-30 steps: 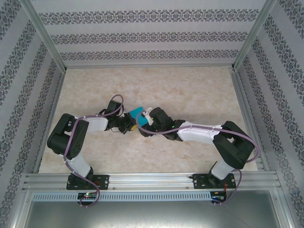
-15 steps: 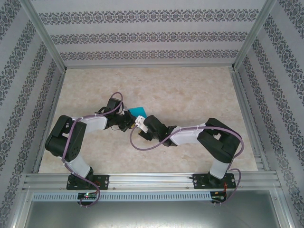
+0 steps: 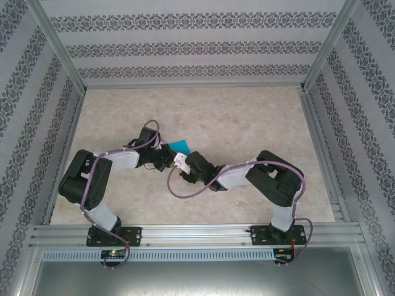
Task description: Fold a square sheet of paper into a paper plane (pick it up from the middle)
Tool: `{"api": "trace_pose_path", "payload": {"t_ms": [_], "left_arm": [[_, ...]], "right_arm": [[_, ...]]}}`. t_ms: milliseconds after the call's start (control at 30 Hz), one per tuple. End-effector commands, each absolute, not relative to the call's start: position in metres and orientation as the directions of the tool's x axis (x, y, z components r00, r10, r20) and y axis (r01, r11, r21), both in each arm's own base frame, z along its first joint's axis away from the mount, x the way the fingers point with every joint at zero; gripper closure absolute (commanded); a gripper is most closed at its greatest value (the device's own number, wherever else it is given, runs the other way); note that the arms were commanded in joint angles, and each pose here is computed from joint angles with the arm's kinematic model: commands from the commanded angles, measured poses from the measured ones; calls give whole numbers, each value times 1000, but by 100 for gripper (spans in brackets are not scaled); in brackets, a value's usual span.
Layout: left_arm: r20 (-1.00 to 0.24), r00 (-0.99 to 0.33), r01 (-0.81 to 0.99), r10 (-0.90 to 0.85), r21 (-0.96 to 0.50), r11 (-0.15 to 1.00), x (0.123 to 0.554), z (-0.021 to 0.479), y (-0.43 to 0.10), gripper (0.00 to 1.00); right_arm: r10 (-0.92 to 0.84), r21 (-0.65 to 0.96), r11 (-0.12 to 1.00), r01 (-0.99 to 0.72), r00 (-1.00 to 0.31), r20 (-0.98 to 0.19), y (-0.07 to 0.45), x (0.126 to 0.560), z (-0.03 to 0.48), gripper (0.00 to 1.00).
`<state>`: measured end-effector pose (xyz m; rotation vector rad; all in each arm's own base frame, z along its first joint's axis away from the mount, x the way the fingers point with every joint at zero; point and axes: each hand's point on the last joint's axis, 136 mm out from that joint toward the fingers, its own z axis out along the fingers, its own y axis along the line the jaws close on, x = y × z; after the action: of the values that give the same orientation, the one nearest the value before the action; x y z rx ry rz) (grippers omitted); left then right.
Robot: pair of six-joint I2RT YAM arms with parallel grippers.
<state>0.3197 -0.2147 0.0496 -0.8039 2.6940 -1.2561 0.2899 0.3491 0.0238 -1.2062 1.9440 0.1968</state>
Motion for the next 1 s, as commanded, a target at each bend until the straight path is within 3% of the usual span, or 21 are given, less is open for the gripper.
{"api": "trace_pose_path", "payload": {"t_ms": [0, 367, 600, 967], "left_arm": [[156, -863, -427, -481, -735, 527, 319, 62, -219, 90], [154, -862, -428, -483, -733, 529, 318, 62, -218, 89], [147, -862, -424, -484, -731, 534, 321, 65, -215, 86], [99, -845, -411, -525, -749, 520, 337, 89, -168, 61]], "right_arm": [[-664, -288, 539, -792, -189, -724, 348, 298, 25, 63], [-672, -302, 544, -783, -191, -716, 340, 302, 22, 70], [-672, -288, 535, -794, -193, -715, 340, 298, 21, 82], [-595, -152, 578, -802, -286, -751, 337, 292, 23, 95]]}}
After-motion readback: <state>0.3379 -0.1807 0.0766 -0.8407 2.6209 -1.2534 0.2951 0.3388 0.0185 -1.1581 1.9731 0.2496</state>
